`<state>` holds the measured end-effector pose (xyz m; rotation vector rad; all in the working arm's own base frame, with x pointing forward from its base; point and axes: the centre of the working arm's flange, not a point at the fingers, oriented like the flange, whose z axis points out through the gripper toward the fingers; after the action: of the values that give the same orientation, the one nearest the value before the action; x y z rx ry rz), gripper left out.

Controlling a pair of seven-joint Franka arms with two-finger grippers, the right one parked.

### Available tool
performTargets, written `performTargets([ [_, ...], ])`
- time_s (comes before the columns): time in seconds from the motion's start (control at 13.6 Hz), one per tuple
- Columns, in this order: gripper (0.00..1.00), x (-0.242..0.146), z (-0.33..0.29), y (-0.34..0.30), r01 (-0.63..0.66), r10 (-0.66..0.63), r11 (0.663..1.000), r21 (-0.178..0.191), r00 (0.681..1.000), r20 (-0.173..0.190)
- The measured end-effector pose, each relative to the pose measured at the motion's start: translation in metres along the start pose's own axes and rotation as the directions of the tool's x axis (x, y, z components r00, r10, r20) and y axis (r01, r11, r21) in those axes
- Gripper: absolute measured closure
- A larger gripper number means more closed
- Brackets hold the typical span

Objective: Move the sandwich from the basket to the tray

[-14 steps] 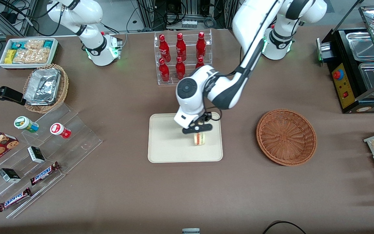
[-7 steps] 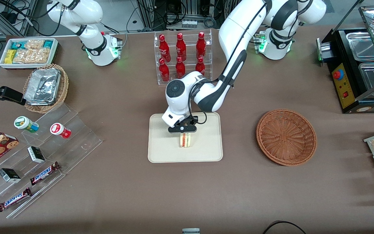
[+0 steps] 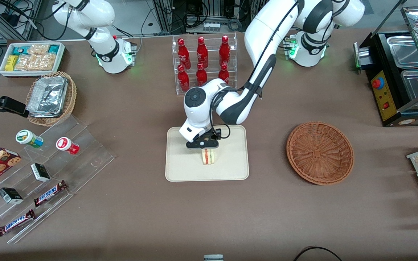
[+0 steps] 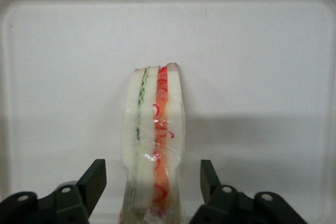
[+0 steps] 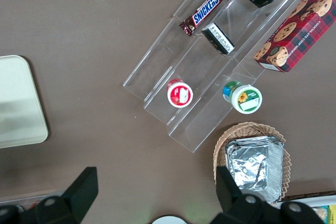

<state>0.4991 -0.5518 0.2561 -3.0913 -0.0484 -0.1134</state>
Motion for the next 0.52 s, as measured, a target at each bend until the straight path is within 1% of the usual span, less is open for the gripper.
performTargets([
  [0.07,0.02,0.006,-0.016,-0.006,0.015,-0.015,1.000,0.015,1.000,0.006],
  [0.22,0.00,0.025,-0.063,-0.035,0.064,-0.066,0.996,0.057,0.997,0.028],
  [0.37,0.00,0.049,-0.124,-0.083,0.130,-0.135,0.987,0.095,0.989,0.055],
  [0.52,0.00,0.065,-0.186,-0.135,0.185,-0.195,0.975,0.121,0.978,0.078],
])
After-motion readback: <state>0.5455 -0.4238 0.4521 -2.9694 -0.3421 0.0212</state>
